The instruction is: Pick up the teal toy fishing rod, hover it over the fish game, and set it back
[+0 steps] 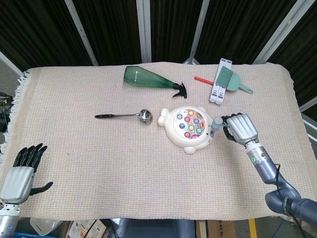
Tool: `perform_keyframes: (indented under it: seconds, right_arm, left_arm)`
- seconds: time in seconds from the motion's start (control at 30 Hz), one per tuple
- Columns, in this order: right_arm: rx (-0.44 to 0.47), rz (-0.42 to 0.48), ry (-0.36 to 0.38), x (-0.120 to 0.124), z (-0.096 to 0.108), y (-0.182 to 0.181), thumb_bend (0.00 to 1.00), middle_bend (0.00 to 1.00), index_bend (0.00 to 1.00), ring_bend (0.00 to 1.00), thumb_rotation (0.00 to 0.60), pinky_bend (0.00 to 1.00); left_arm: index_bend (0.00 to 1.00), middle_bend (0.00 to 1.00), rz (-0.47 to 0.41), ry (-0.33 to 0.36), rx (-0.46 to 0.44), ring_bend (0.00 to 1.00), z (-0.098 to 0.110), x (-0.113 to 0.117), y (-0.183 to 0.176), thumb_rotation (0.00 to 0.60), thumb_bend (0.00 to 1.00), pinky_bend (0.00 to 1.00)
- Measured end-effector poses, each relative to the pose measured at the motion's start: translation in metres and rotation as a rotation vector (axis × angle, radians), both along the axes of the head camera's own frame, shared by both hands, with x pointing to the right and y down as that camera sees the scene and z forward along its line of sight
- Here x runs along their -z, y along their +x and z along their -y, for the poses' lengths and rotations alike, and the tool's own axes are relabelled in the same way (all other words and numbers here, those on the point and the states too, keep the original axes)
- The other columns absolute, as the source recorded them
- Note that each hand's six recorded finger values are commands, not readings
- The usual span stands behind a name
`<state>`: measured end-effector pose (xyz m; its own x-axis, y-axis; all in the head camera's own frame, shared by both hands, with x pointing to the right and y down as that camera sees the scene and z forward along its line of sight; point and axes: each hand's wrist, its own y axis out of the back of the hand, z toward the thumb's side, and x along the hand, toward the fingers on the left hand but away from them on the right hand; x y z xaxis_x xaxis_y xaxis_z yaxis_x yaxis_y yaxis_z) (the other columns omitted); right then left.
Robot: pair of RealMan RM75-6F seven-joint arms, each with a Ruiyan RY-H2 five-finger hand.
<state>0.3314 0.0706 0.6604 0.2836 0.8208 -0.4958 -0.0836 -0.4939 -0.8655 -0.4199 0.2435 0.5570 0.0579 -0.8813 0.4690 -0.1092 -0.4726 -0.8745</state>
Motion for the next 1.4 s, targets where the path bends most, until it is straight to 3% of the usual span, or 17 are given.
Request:
perform_keyframes:
  seconds: [0.33, 0.6, 1.0, 1.4]
  right_arm:
    - [-0.065, -0.033, -0.056, -0.035, -0.023, 0.052, 1.00, 0.78, 0.93, 0.64, 0.600, 0.61]
    - [-0.105, -0.035, -0.123, -0.056, -0.039, 0.067, 0.96, 0.71, 0.84, 0.56, 0.600, 0.54]
    - [-0.135, -0.042, -0.162, -0.061, -0.043, 0.073, 0.63, 0.57, 0.64, 0.44, 0.600, 0.43]
    - [-0.175, -0.066, -0.210, -0.062, -0.043, 0.078, 0.48, 0.50, 0.49, 0.36, 0.600, 0.35]
  left_arm:
    - [0.00, 0.00, 0.008, 0.006, -0.004, 0.00, -0.002, 0.005, 0.004, 0.600, 0.11, 0.00]
    - [0.00, 0.00, 0.011, 0.003, -0.005, 0.00, -0.001, 0.005, 0.005, 0.600, 0.11, 0.00]
    - [0.00, 0.00, 0.010, -0.001, -0.002, 0.00, -0.001, 0.004, 0.005, 0.600, 0.11, 0.00]
    - [0.00, 0.00, 0.004, -0.004, -0.005, 0.00, 0.000, 0.002, 0.005, 0.600, 0.11, 0.00]
